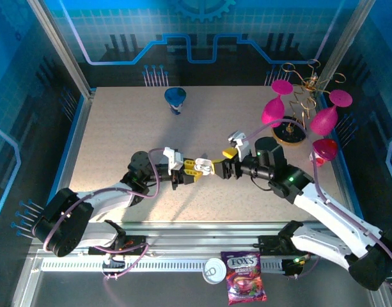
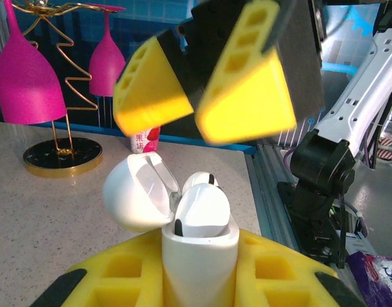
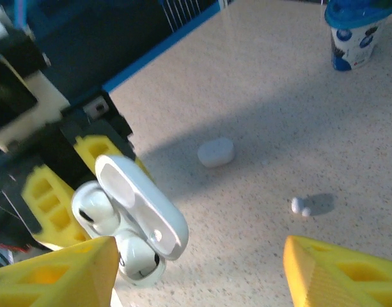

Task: Insert the wireless bluetooth earbuds into the charging case

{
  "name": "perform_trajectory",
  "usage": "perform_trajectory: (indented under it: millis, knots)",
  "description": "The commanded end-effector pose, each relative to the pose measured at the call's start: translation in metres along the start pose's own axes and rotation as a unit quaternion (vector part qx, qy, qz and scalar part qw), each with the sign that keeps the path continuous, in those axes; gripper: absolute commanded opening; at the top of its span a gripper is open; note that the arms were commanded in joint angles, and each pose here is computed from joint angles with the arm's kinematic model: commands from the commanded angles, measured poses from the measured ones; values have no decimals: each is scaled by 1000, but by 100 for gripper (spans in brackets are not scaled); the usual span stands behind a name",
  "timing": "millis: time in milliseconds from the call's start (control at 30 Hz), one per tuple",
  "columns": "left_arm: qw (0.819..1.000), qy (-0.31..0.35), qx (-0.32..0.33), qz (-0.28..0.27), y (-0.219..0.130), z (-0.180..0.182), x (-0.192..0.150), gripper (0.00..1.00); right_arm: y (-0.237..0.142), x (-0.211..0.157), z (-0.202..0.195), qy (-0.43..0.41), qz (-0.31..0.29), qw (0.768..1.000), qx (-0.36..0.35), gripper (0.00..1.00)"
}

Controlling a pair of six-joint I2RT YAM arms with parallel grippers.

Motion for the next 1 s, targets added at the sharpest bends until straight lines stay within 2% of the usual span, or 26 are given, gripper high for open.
perform_trajectory:
  millis: [0, 267, 467, 500, 633, 733, 967]
  knots:
    - [999, 30, -33, -1, -1, -11, 1, 0, -2, 6, -6, 62, -14, 998, 15, 66]
    - [998, 33, -51, -2, -1, -17, 4, 0, 20, -12, -16, 111, 81, 990, 20, 65]
    - [1000, 14, -10, -12, -2, -6, 5, 0, 17, -9, -1, 90, 65, 991, 70, 66]
    - [1000, 11, -4, -13, -2, -4, 5, 0, 18, -20, 1, 91, 76, 990, 79, 66]
    - [1000, -2, 16, -20, -1, 3, 9, 0, 13, -24, 9, 82, 86, 988, 103, 66]
    - [999, -11, 20, -23, -1, 4, 11, 0, 7, -19, 12, 61, 73, 990, 104, 67]
    - [998, -68, -6, -15, 2, -2, 19, 0, -10, 0, 36, -41, -30, 986, 161, 68]
Point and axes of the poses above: each hand's point on the last joint's axis, 136 mm out from that joint toward the fingers, its own y axis out along the fingers, its own z axis along the line the jaws close on, x = y × z, the point moved 2 cm from there along -y, back along the fingers, and after that the axes turned 7 degrees about -y, right-handed, at the moved point
